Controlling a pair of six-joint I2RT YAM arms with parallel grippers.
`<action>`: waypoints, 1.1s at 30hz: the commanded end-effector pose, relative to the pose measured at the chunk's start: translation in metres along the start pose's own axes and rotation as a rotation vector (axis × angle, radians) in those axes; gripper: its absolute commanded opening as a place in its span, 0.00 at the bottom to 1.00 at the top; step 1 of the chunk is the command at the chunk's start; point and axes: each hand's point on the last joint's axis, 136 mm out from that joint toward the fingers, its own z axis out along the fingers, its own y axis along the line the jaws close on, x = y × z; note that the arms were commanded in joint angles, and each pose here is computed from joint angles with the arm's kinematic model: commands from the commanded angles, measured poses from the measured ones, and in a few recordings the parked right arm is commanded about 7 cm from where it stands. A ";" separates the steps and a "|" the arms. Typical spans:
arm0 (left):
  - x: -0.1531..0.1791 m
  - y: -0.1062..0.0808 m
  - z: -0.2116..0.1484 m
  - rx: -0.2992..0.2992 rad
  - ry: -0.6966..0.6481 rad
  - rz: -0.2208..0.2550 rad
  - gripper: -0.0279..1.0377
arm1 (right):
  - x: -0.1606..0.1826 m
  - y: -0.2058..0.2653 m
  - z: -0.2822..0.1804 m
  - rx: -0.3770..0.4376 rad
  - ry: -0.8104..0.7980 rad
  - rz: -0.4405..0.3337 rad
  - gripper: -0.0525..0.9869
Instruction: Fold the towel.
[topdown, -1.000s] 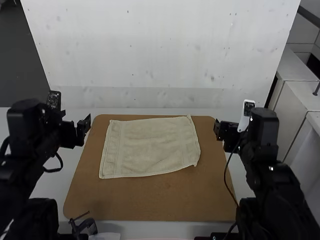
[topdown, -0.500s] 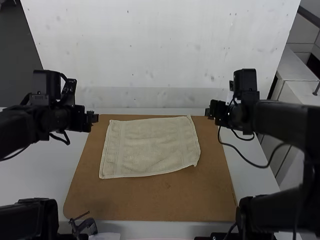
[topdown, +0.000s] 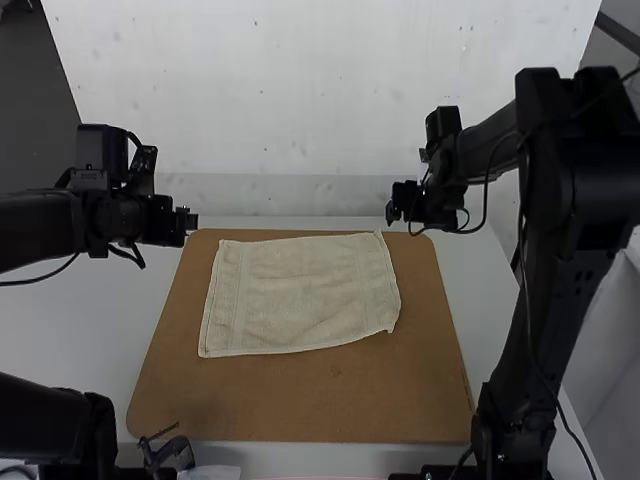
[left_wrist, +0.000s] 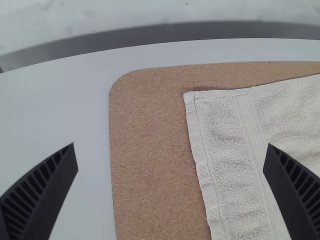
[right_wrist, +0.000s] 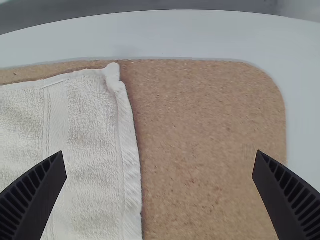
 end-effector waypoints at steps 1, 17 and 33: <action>-0.016 0.006 0.001 -0.013 -0.038 0.007 0.92 | -0.018 0.021 0.016 -0.004 -0.006 -0.062 0.98; -0.005 0.011 0.007 -0.020 -0.027 -0.004 0.92 | -0.013 0.037 0.096 0.135 0.075 -0.085 0.97; 0.014 0.008 0.034 -0.001 0.069 -0.007 0.93 | 0.049 0.035 0.130 0.209 0.319 -0.099 0.06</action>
